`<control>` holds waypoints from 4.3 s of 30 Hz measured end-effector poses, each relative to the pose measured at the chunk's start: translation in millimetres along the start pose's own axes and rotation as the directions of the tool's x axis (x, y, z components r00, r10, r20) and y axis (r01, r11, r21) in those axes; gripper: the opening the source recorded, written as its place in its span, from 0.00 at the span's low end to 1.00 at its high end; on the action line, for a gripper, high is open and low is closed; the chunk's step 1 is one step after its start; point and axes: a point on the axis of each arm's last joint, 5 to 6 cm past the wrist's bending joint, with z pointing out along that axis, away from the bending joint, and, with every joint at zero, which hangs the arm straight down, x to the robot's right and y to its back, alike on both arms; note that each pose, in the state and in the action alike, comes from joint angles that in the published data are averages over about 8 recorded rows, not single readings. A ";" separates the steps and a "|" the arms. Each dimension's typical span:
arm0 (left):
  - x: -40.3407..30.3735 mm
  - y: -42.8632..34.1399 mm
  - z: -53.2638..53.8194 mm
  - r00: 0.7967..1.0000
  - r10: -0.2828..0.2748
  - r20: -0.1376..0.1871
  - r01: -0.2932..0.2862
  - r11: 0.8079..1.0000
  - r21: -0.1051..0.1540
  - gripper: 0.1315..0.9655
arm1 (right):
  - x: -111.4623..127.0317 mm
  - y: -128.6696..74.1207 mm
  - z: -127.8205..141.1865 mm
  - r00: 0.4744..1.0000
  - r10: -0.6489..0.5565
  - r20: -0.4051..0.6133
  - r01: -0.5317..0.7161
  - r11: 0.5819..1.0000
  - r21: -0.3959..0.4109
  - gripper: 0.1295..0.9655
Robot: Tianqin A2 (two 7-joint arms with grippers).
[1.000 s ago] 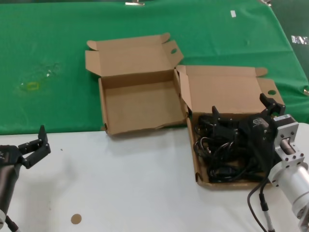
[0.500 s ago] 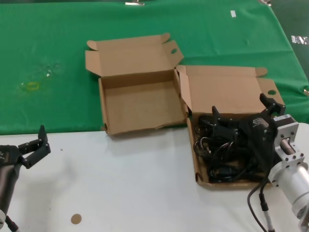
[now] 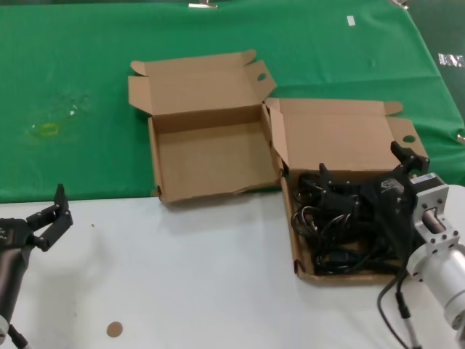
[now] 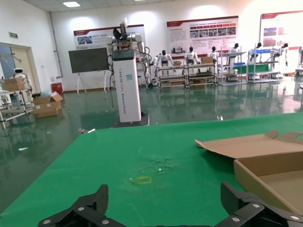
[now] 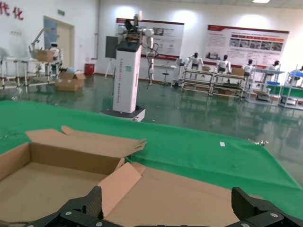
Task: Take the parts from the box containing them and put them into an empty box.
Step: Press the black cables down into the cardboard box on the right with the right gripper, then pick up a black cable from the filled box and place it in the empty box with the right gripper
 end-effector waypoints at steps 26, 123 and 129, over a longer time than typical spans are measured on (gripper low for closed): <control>0.0 0.0 0.0 1.000 0.000 0.000 0.000 1.000 0.000 0.30 | 107.1 -104.5 32.9 0.645 -0.554 0.527 0.604 0.792 0.093 1.00; 0.0 0.0 0.0 1.000 0.000 0.000 0.000 1.000 0.000 0.02 | 52.6 -215.8 157.0 0.077 -0.693 0.717 0.845 0.427 0.321 0.11; 0.0 0.0 0.0 1.000 0.000 0.000 0.000 1.000 0.000 0.02 | 14.4 -223.3 180.7 0.090 -0.724 0.683 0.825 0.439 0.356 0.11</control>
